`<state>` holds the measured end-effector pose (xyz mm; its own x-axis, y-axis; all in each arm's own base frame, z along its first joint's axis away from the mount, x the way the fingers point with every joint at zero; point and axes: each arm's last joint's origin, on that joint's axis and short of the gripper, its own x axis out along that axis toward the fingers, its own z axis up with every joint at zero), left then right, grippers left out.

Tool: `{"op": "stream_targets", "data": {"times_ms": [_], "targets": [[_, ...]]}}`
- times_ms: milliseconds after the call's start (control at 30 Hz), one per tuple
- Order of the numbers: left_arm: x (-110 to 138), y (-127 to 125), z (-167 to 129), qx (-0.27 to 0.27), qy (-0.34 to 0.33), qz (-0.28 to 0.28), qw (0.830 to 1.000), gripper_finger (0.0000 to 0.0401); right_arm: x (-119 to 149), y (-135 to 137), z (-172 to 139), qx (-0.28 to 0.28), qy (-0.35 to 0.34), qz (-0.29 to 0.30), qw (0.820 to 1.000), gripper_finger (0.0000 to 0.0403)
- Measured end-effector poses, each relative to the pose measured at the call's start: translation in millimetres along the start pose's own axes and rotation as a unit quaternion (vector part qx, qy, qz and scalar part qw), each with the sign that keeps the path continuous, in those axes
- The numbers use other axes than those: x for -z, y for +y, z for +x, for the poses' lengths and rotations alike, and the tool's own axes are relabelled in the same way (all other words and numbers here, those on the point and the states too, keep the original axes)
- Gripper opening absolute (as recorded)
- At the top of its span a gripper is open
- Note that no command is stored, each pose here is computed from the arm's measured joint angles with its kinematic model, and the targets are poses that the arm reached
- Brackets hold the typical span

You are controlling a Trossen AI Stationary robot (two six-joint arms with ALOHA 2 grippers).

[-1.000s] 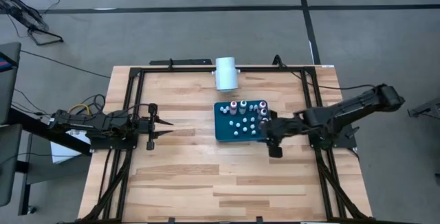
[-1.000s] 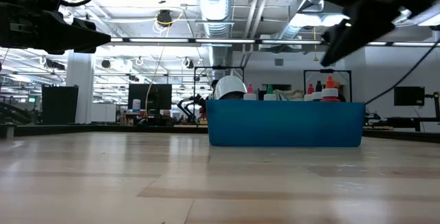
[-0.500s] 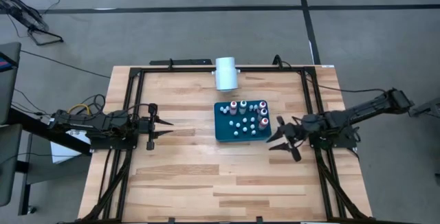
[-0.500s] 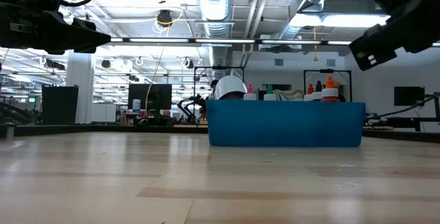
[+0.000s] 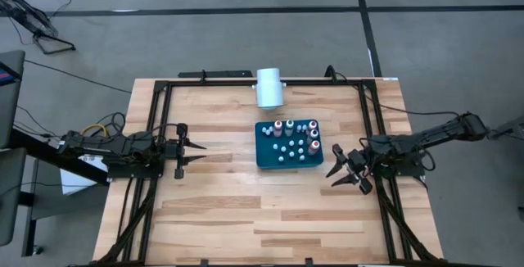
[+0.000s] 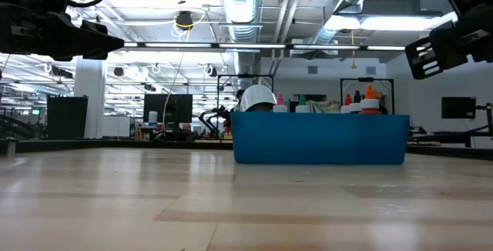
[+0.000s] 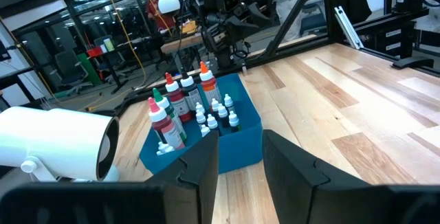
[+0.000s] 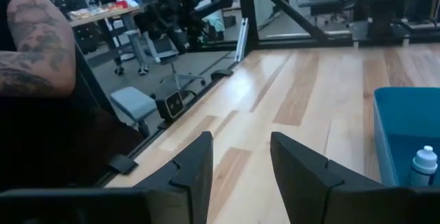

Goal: Pick & Place food coloring
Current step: Return to Home Position

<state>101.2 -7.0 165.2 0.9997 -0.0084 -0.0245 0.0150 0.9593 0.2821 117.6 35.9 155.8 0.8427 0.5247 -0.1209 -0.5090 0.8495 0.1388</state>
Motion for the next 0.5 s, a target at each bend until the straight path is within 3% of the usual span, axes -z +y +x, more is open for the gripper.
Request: {"op": "stream_targets", "data": {"times_ms": [67,267,500], "targets": [[0,0,0,0.0,0.0,0.0,1.0,0.0105,-1,1,-3,0.005,-0.005,-0.002,1.0,0.0138],[0,0,0,0.0,0.0,0.0,1.0,0.0105,2,-1,-13,0.094,-0.007,0.004,0.996,0.0137],[0,0,0,0.0,0.0,0.0,1.0,0.0105,-2,3,-20,0.094,-0.04,-0.021,0.995,0.0139]]}}
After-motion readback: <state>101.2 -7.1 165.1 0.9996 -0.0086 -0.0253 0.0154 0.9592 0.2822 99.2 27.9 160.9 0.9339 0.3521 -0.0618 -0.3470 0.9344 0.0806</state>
